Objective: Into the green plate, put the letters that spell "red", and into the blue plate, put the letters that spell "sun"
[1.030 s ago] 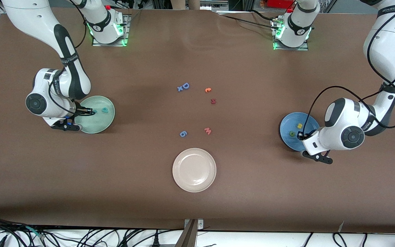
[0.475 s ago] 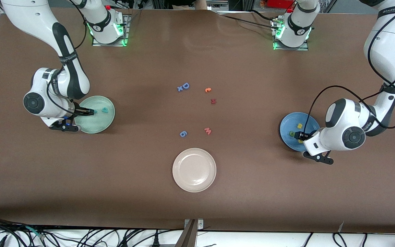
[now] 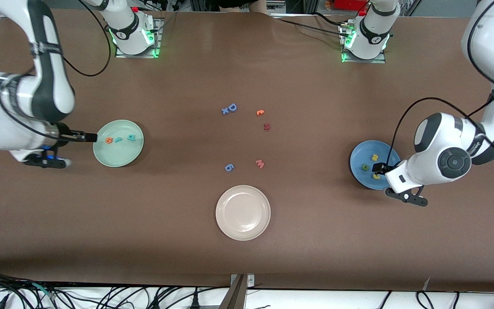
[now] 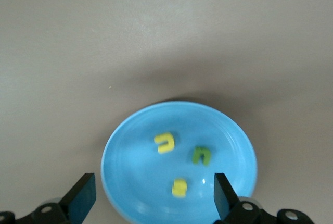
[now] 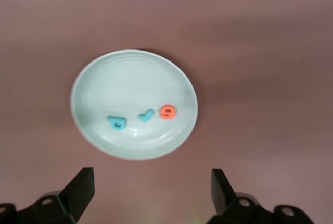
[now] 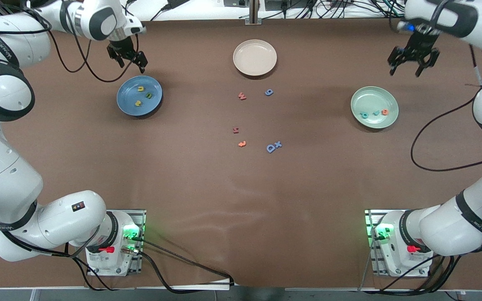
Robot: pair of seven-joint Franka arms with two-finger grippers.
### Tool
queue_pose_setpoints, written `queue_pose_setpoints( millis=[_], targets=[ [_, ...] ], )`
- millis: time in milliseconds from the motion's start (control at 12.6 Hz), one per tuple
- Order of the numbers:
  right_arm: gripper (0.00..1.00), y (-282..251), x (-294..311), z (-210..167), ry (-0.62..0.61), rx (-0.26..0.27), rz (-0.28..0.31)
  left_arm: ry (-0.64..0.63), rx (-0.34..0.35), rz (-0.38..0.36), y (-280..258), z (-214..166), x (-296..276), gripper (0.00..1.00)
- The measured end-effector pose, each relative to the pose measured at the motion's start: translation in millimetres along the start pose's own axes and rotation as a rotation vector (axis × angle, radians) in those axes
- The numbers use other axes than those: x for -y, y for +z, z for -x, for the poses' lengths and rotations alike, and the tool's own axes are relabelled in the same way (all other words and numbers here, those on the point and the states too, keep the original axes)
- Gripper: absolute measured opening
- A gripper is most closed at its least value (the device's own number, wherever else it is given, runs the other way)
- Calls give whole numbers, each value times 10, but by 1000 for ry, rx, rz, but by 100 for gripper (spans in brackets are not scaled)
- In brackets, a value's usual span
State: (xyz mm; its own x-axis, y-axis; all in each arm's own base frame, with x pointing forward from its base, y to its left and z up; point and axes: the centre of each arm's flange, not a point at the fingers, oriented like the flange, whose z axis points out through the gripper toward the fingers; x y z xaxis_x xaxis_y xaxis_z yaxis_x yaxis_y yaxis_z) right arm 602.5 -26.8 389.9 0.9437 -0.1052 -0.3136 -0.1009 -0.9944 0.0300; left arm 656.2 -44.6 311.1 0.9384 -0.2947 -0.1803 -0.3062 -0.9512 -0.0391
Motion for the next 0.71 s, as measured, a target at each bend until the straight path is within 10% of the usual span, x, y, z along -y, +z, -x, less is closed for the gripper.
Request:
queue_pose_setpoints(
  millis=[396,713],
  targets=[
    [100,-961,-236,70,34,-120,-1,-50,67,18,-1695,402,-131,100],
    [100,-1459,-187,229,32,-214,-15,-92,-28,2,-2509,685,-123,100]
  ],
)
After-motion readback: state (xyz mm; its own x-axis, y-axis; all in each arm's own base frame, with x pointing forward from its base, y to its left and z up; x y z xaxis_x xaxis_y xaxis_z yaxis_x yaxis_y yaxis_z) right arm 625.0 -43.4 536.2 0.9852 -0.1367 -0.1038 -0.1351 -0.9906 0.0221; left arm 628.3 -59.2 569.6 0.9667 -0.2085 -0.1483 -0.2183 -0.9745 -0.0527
